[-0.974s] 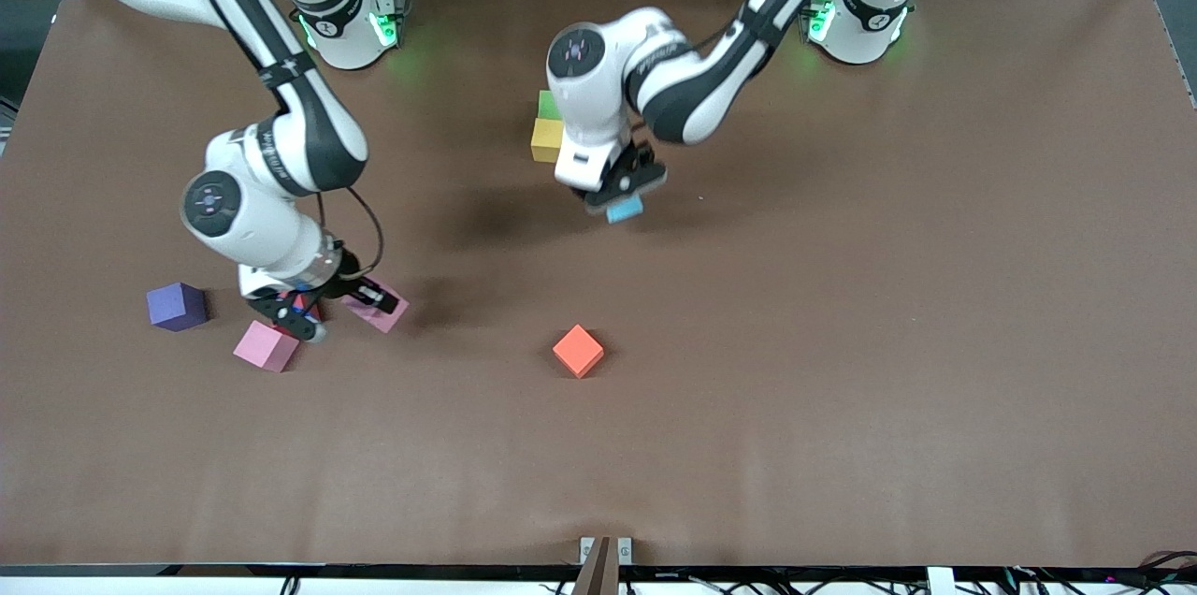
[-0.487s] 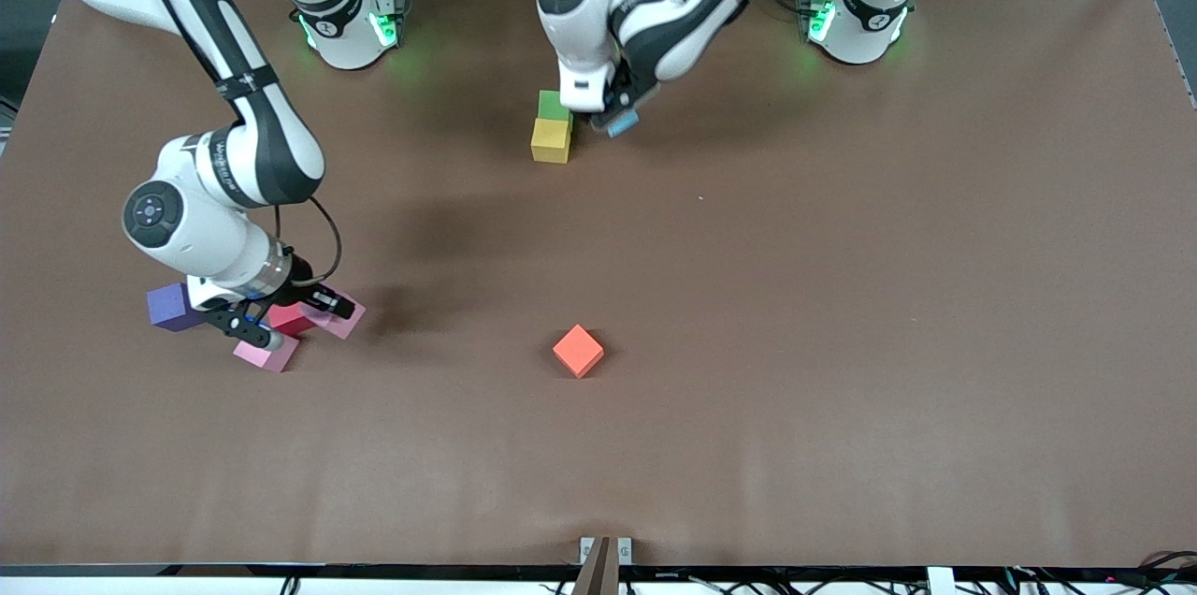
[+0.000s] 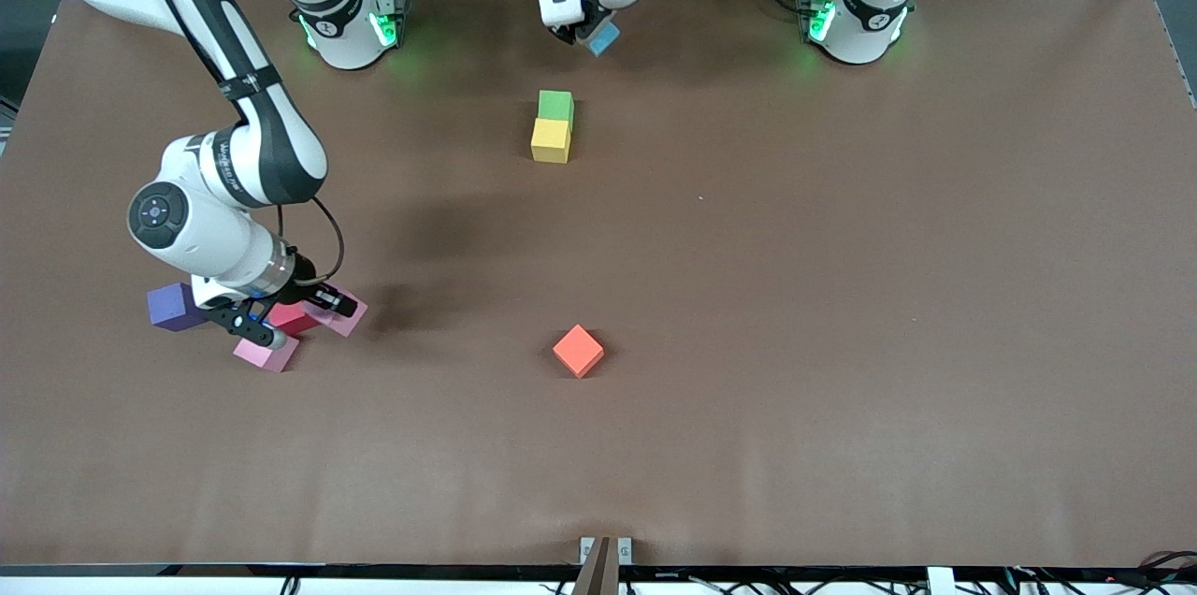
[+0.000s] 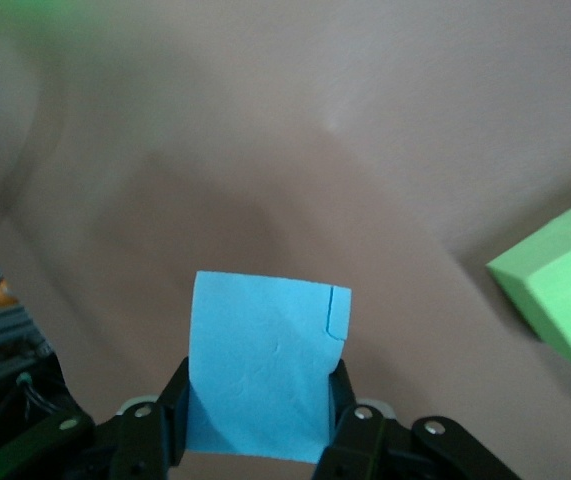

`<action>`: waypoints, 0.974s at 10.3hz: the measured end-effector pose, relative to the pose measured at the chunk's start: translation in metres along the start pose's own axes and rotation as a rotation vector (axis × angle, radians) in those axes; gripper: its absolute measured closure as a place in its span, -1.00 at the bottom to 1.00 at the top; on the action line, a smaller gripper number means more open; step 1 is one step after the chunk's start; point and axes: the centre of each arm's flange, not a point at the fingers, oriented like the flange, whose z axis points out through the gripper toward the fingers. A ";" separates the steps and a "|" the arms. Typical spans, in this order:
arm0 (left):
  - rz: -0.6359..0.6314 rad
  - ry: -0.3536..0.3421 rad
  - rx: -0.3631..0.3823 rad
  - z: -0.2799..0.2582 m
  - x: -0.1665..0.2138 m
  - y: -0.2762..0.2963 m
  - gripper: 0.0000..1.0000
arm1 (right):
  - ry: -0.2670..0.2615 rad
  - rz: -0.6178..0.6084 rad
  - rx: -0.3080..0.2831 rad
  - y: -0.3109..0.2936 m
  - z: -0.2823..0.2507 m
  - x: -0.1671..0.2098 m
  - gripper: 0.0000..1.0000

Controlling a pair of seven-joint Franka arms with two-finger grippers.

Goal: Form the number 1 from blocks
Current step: 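Place the cyan cube beyond the green cube with the left gripper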

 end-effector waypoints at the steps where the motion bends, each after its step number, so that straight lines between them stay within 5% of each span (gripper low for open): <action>1: 0.017 0.031 -0.028 0.002 -0.003 0.003 -0.09 | -0.014 0.023 0.000 -0.015 0.001 -0.012 -0.18; 3: 0.160 0.120 -0.112 0.005 -0.015 0.003 -0.09 | -0.019 0.045 0.008 -0.045 -0.001 -0.038 -0.18; 10: 0.743 0.237 -0.266 0.039 -0.096 -0.043 -0.09 | -0.021 0.060 0.007 -0.058 -0.003 -0.050 -0.18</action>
